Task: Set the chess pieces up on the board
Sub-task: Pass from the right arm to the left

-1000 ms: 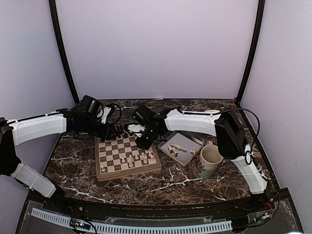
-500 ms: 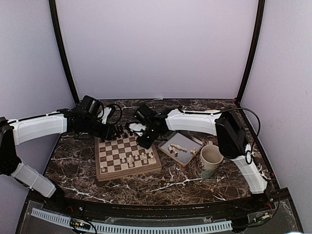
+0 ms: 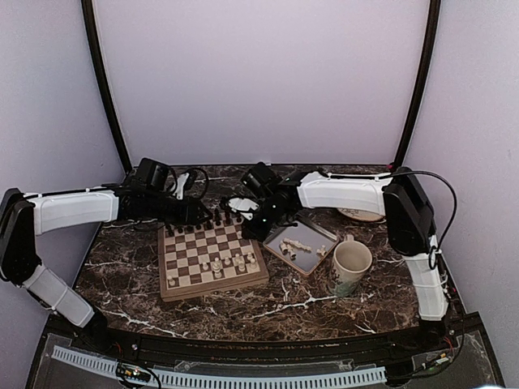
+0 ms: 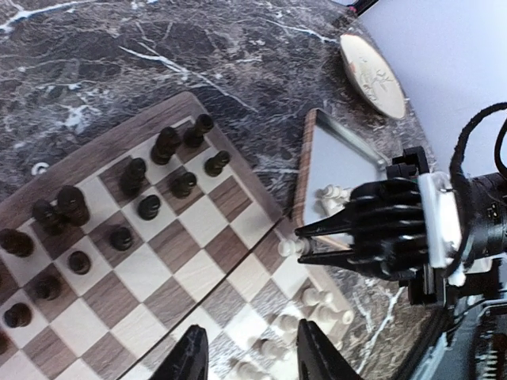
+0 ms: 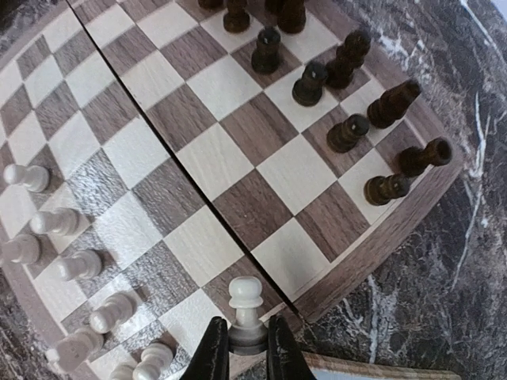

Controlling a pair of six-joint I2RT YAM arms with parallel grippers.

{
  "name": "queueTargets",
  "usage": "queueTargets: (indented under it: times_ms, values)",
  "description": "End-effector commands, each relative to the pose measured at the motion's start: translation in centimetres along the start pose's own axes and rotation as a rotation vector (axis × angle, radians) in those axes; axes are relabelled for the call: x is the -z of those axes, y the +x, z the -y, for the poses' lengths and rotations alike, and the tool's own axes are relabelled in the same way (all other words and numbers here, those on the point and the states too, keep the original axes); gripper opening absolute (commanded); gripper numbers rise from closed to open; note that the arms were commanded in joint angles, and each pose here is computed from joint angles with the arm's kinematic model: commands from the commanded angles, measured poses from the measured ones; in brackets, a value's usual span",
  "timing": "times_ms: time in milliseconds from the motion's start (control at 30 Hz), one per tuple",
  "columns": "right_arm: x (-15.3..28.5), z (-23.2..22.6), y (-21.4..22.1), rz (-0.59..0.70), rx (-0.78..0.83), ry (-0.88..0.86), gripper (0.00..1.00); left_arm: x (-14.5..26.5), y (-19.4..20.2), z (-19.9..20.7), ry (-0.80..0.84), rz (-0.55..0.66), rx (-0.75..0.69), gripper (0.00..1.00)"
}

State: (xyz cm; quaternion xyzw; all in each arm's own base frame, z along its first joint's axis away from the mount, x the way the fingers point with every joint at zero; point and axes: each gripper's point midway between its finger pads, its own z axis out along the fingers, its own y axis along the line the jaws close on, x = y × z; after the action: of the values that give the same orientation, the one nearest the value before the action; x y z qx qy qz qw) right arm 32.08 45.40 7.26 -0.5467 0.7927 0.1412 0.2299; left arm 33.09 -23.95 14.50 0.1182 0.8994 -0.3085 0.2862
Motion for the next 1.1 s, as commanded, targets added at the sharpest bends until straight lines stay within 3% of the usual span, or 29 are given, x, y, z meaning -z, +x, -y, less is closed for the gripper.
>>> queueTargets:
  times_ms: [0, 333, 867, 1067]
  values:
    - [5.0, -0.6, -4.1, 0.181, 0.076, -0.040, 0.04, -1.2, -0.7, 3.1, 0.230, 0.013, 0.124, 0.40]
    - [6.6, -1.5, -5.2, 0.222, 0.066, -0.125, 0.06, -2.8, -1.3, 5.1, 0.453, 0.029, 0.300, 0.40]
    - [6.5, -0.7, -5.9, 0.233, 0.025, -0.117, 0.06, -3.2, -0.3, 6.3, 0.564, -0.034, 0.346, 0.36]
    - [6.3, -0.6, -6.0, 0.229, 0.015, -0.121, 0.06, -3.2, -0.2, 6.4, 0.584, -0.037, 0.353, 0.30]
